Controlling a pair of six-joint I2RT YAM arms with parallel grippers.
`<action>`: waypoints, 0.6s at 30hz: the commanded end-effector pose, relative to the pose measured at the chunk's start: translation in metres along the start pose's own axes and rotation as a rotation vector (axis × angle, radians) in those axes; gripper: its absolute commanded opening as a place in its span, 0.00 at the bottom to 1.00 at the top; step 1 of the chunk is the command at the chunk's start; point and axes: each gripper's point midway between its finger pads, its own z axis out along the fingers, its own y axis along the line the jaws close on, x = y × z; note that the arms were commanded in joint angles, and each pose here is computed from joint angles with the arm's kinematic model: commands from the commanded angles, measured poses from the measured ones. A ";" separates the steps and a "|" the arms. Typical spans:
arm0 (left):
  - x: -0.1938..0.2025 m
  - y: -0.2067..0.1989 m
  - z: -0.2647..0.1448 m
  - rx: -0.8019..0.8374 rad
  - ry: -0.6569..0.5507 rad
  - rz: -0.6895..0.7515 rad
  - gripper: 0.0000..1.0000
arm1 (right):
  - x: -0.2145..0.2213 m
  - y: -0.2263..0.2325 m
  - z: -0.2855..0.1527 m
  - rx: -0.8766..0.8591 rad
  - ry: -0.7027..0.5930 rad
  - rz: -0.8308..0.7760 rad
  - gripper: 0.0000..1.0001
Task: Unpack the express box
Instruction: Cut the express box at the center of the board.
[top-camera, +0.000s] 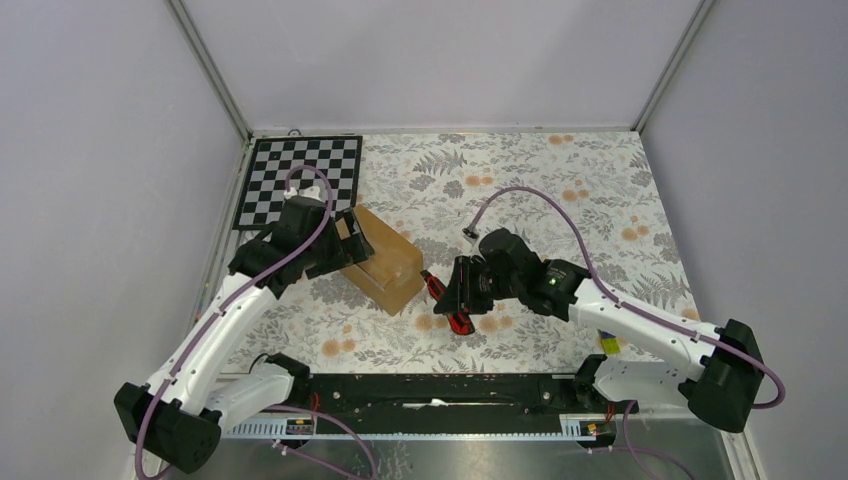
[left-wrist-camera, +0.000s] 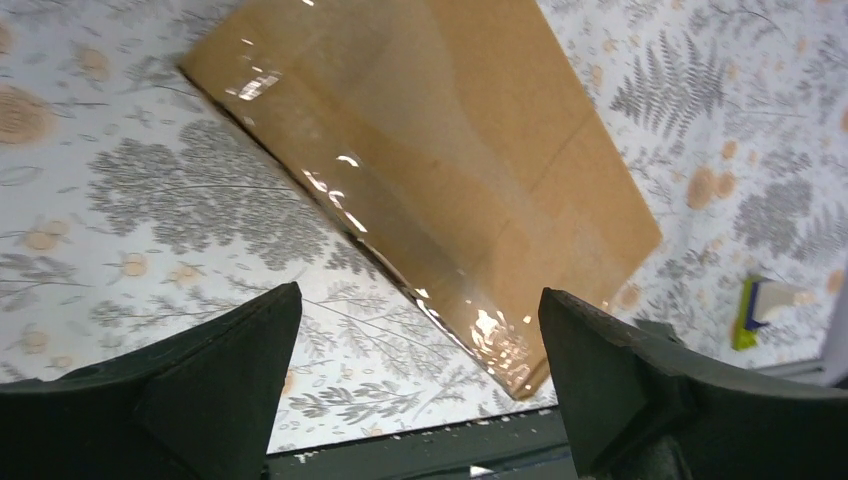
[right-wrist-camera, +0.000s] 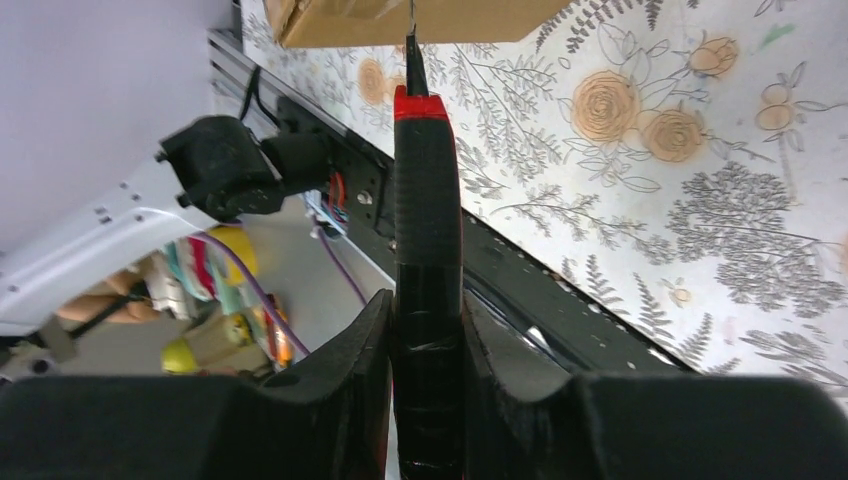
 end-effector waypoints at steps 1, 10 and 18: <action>0.003 -0.035 -0.010 0.179 -0.002 -0.040 0.97 | -0.019 0.033 -0.004 -0.170 -0.100 0.136 0.00; 0.029 -0.050 -0.014 0.264 0.075 -0.079 0.93 | -0.035 0.051 -0.011 -0.296 -0.181 0.177 0.00; 0.037 -0.054 -0.014 0.281 0.089 -0.109 0.87 | -0.030 0.043 -0.003 -0.333 -0.144 0.248 0.00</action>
